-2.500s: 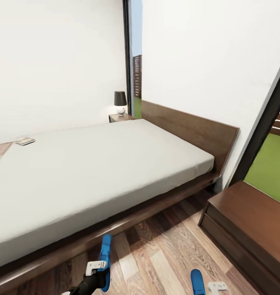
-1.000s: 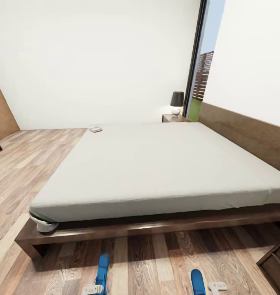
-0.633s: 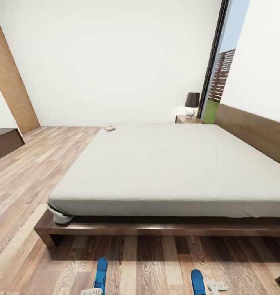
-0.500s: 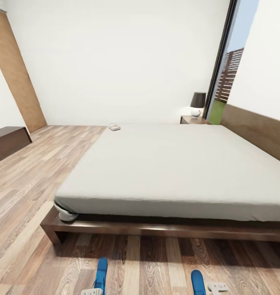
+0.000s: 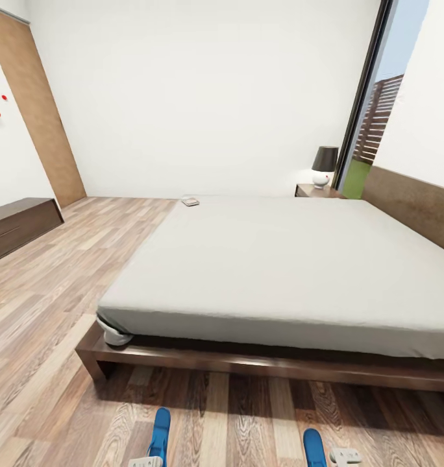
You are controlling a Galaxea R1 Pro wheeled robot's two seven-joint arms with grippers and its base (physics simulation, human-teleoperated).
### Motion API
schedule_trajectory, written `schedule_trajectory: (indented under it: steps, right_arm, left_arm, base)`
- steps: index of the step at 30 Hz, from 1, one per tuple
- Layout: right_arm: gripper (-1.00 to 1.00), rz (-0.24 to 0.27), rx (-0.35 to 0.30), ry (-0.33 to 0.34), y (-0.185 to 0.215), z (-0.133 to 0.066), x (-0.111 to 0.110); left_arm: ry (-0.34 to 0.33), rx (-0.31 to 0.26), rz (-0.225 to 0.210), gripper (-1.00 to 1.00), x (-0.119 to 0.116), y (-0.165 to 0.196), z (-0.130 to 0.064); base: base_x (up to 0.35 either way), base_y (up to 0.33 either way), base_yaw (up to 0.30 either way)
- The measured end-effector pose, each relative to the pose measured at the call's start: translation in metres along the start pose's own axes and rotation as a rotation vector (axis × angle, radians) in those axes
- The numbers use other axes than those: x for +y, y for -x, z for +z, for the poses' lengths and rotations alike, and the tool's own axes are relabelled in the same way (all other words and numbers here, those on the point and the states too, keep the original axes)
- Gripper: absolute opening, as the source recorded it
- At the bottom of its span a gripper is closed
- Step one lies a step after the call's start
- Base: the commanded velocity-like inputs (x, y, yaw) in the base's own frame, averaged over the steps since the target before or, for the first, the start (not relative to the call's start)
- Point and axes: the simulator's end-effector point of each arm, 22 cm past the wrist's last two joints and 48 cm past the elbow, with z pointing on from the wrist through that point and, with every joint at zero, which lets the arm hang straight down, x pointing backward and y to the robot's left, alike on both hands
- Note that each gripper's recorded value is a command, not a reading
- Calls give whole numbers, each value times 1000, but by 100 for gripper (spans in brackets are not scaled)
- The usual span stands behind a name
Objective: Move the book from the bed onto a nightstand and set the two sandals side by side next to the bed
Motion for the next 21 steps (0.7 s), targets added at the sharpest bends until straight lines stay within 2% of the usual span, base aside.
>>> schedule_trajectory:
  steps: [15,17,18,19,20,21]
  right_arm:
    - [-100,1,0,-3,0,-2,-5]
    - [-100,1,0,-3,1,-2,-5]
    - [-100,1,0,-3,1,-2,-5]
    - [-100,1,0,-3,1,-2,-5]
    - [-100,1,-1,-3,1,-2,-5]
    - [-100,1,-1,-3,1,-2,-6]
  left_arm:
    - [4,-1,-3,-100,1,1,0]
    - [27,-9,-2,-100,4,6,2]
    - [59,-13,-5,-100,10,11,4]
    - [130,2,-14,-100,21,14,6]
    - [158,13,-13,-100,25,15,7]
    - [220,32,-21,-100,35,20,8]
  base:
    - [0,0,0]
    - [0,0,0]
    - [0,0,0]
    - [0,0,0]
    - [0,0,0]
    - [0,0,0]
